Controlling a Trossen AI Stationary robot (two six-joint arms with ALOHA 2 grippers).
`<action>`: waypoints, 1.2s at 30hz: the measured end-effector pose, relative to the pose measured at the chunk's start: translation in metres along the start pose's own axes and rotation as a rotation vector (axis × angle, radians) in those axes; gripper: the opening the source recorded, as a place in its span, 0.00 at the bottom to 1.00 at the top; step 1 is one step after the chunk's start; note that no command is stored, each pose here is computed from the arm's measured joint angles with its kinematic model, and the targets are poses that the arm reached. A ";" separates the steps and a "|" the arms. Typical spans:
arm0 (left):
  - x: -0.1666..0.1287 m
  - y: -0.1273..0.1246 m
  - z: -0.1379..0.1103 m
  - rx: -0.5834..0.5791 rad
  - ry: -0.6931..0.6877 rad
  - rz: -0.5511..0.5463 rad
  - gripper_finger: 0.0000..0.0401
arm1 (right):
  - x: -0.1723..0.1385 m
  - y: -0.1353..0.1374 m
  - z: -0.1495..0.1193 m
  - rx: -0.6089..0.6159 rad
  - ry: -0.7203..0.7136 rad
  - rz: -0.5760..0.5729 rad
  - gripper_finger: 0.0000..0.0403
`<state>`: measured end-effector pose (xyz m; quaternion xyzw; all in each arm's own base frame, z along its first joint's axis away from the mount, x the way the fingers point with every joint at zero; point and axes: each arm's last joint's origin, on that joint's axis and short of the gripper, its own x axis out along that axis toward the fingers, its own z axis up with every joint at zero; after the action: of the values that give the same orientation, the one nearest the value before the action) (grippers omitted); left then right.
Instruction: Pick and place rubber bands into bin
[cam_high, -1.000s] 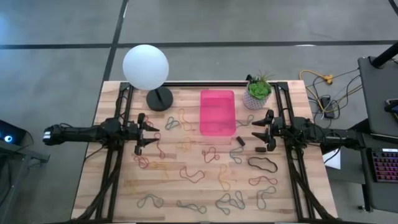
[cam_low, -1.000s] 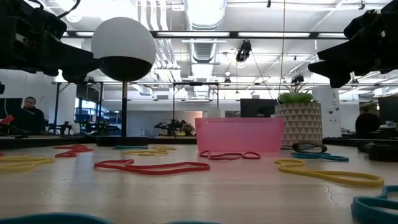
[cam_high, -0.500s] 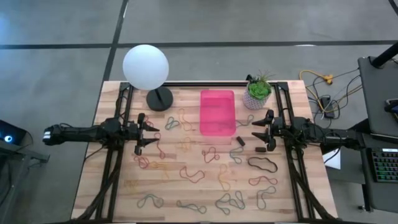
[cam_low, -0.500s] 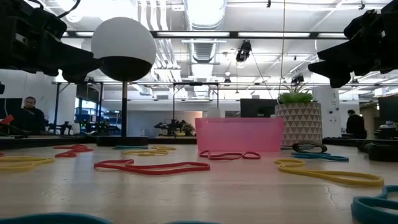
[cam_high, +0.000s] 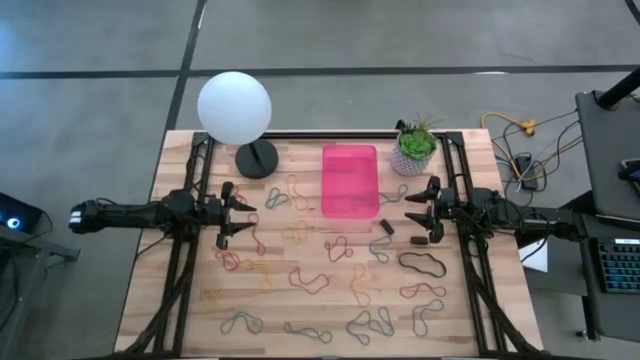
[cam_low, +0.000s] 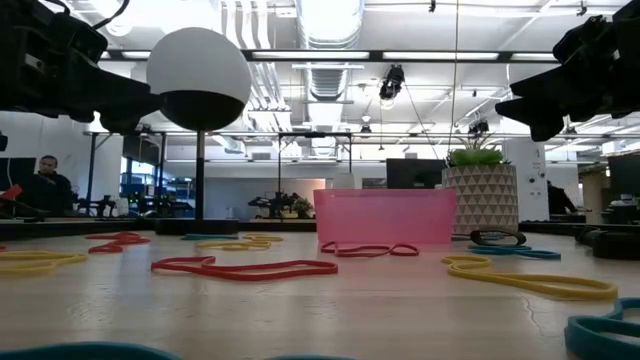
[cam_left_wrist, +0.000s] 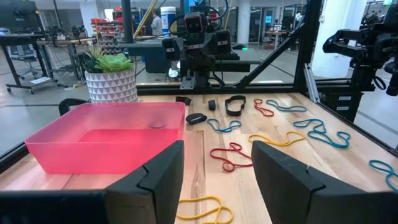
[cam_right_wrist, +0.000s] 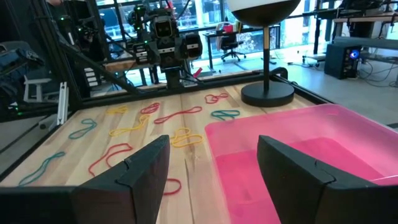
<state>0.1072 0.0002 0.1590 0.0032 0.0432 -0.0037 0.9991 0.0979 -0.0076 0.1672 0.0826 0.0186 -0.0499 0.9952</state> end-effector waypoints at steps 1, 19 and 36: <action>0.000 0.000 0.000 0.000 0.000 0.001 0.43 | 0.000 0.000 0.000 0.000 0.000 0.000 0.57; 0.000 0.000 0.000 0.000 0.000 0.000 0.43 | 0.000 0.000 0.001 0.053 -0.017 0.005 0.57; 0.000 0.000 0.000 0.000 0.000 0.000 0.43 | -0.009 0.000 0.042 0.975 -0.484 0.070 0.57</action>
<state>0.1072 0.0002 0.1591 0.0030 0.0430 -0.0036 0.9991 0.0906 -0.0135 0.2094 0.5211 -0.2391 -0.0371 0.8185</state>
